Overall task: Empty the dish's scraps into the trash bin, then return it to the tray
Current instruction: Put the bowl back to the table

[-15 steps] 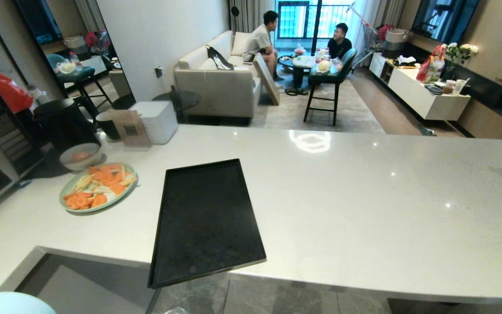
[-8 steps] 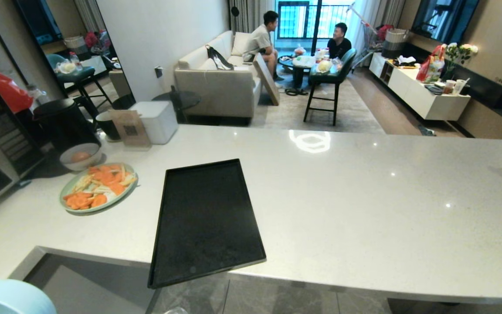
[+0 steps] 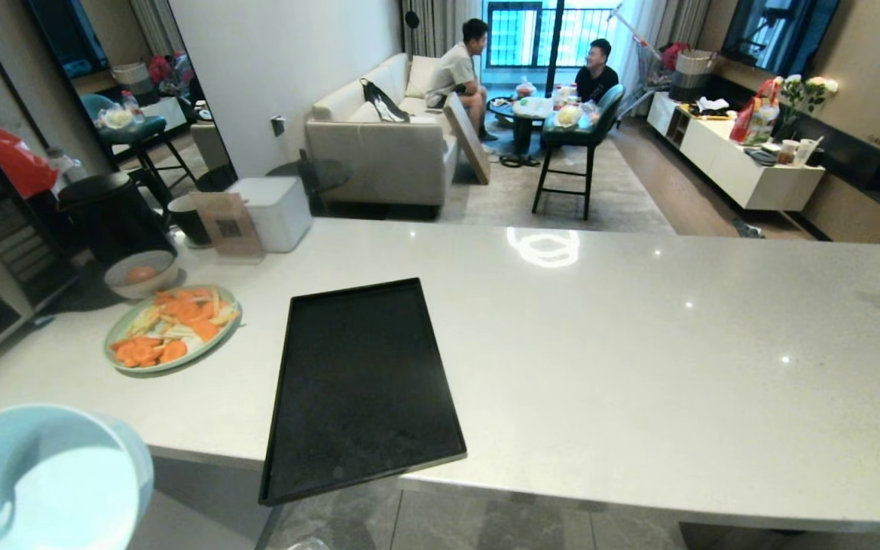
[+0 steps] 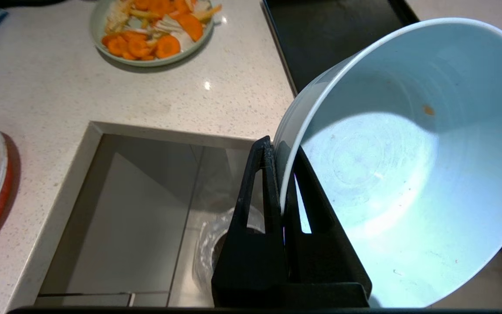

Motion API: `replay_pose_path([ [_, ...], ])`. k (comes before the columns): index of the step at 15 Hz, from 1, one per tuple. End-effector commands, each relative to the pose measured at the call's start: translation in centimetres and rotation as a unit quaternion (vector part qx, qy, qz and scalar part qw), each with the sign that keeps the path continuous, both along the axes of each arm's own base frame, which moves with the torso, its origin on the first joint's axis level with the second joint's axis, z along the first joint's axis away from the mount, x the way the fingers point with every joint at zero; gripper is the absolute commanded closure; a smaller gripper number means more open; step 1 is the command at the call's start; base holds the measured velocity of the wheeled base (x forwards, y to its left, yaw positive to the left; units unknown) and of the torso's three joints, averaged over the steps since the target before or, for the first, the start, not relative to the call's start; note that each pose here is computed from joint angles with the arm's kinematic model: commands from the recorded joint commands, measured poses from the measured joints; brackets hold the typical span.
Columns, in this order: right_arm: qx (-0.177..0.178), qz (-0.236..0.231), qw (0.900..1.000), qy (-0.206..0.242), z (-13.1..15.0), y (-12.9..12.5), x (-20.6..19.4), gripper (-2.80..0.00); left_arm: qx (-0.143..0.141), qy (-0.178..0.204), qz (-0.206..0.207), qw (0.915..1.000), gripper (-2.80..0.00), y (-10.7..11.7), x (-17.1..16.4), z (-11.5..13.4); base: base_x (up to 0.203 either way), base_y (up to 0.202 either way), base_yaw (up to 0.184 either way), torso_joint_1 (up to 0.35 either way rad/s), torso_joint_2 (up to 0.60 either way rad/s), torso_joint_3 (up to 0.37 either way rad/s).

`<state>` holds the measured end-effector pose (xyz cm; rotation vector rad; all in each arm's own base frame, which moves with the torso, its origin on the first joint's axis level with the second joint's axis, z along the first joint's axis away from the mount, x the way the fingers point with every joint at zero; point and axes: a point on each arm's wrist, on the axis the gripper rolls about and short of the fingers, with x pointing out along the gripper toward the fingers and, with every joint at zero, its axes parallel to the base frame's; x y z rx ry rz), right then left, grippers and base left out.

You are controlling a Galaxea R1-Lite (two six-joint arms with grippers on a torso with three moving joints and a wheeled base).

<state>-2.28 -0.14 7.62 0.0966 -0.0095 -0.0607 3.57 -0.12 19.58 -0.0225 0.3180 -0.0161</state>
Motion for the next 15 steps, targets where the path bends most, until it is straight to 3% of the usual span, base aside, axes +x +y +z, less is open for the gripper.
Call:
replay_pose_path([
  [1,0.000,0.000,1.000,0.000,0.0,0.0,0.0,0.00,0.003,0.081,-0.019,0.9965,0.00,-0.5,4.5,1.1,0.000,0.000,0.000,0.000,0.00,0.000],
  [6,0.000,0.000,1.000,0.000,0.0,0.0,0.0,0.00,-0.006,0.189,-0.062,0.9801,0.00,-1.5,11.3,0.9,0.000,0.000,0.000,0.000,0.00,0.000],
  [10,0.000,0.000,1.000,0.001,0.0,0.0,0.0,0.00,-0.001,0.269,-0.074,0.9603,0.00,-2.7,18.2,-0.6,0.000,0.000,0.000,0.000,0.00,0.000],
  [15,0.000,0.000,1.000,0.000,0.0,0.0,0.0,0.00,0.003,0.321,-0.081,0.9435,0.00,-4.2,26.8,-1.6,0.000,0.000,0.000,0.000,0.00,0.000],
])
